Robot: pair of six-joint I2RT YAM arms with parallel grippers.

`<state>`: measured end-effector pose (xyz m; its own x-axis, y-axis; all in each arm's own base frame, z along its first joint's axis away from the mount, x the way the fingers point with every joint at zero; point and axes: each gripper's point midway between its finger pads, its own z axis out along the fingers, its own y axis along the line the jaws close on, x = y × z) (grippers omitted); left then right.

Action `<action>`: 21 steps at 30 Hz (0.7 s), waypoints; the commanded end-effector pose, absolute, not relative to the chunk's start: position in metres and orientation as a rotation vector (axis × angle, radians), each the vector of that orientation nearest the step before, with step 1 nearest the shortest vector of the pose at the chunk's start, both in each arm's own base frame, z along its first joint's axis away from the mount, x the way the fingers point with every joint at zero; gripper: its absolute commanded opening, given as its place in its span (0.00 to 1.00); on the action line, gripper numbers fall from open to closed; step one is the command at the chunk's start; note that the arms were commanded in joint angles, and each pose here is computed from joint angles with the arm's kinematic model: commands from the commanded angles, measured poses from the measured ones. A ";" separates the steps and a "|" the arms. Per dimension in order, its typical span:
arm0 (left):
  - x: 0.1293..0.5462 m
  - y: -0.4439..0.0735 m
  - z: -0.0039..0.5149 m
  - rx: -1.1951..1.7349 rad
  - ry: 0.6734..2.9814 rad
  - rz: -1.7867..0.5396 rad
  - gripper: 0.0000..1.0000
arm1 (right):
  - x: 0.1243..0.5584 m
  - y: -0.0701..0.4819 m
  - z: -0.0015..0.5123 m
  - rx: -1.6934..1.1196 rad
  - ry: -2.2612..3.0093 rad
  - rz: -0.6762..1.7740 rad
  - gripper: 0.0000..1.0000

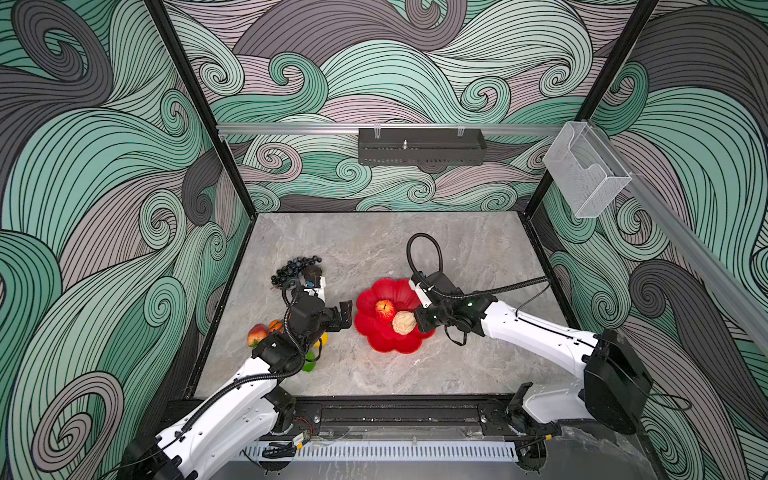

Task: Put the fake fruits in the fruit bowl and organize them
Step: 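Lower the squash with the right gripper into the bowl beside the apple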

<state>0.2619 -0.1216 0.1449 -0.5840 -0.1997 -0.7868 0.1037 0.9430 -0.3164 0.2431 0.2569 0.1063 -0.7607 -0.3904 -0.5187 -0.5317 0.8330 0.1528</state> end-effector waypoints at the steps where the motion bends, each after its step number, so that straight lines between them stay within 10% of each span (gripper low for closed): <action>1: 0.266 -0.119 0.151 -0.075 2.146 -0.388 0.99 | 0.248 0.260 0.116 -0.707 2.504 0.367 0.00; 21: 0.267 -0.117 0.150 -0.075 2.148 -0.369 0.99 | 0.249 0.270 0.118 -0.890 2.470 0.123 0.00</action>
